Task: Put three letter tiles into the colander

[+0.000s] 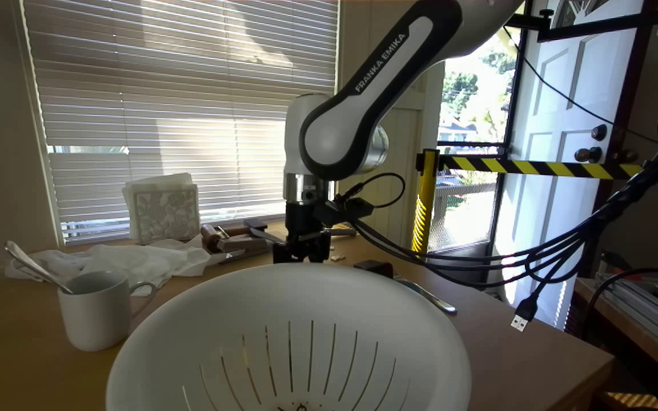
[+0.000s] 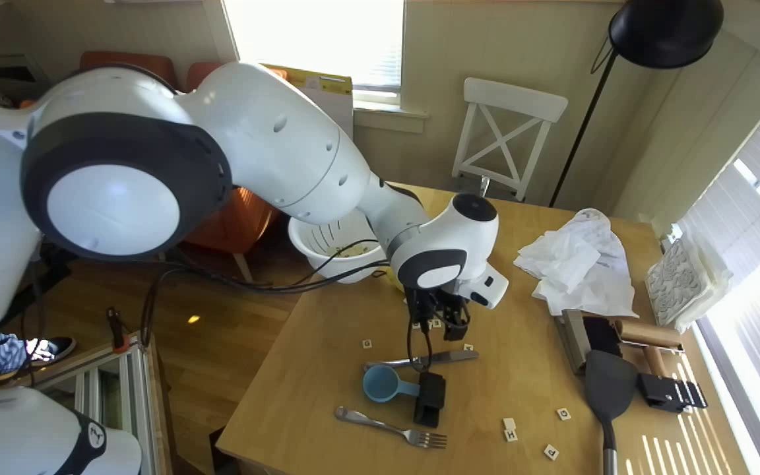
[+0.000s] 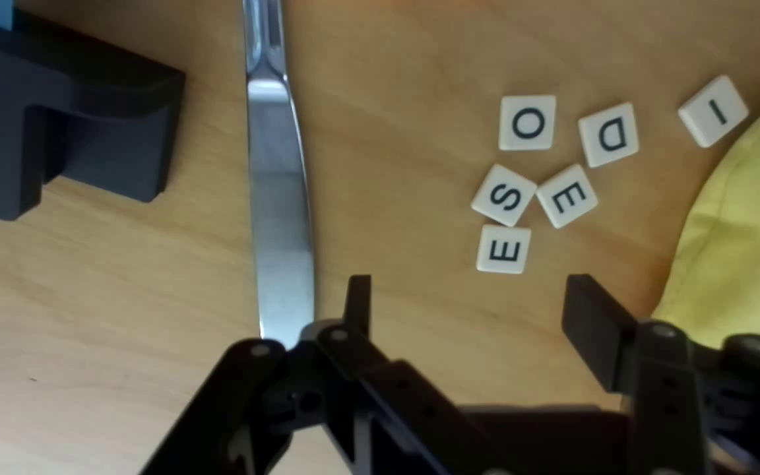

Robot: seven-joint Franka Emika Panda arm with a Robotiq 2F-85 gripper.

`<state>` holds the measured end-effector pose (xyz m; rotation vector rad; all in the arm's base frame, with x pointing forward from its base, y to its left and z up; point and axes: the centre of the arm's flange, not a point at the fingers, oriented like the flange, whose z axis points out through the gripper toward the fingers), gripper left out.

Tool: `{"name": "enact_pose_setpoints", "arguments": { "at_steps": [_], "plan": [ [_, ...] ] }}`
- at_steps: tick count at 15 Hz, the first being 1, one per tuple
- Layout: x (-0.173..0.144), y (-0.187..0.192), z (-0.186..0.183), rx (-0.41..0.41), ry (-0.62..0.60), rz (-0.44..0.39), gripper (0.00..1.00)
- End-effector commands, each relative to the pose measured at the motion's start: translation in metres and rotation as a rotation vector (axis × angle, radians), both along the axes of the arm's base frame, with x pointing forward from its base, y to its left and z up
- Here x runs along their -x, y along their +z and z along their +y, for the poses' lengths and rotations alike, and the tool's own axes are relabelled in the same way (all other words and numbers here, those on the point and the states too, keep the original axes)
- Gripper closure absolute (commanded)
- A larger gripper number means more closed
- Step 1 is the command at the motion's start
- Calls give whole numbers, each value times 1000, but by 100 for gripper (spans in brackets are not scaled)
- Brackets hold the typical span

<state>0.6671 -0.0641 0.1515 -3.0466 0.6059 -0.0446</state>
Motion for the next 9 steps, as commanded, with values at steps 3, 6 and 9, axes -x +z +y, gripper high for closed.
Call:
{"name": "enact_pose_setpoints", "arguments": {
  "at_steps": [3, 6, 9],
  "plan": [
    [-6, -10, 8, 7, -13, 0, 24],
    [-7, -12, 11, 6, -16, 3, 25],
    [-8, -13, 15, 10, -16, 6, 29]
  ]
}}
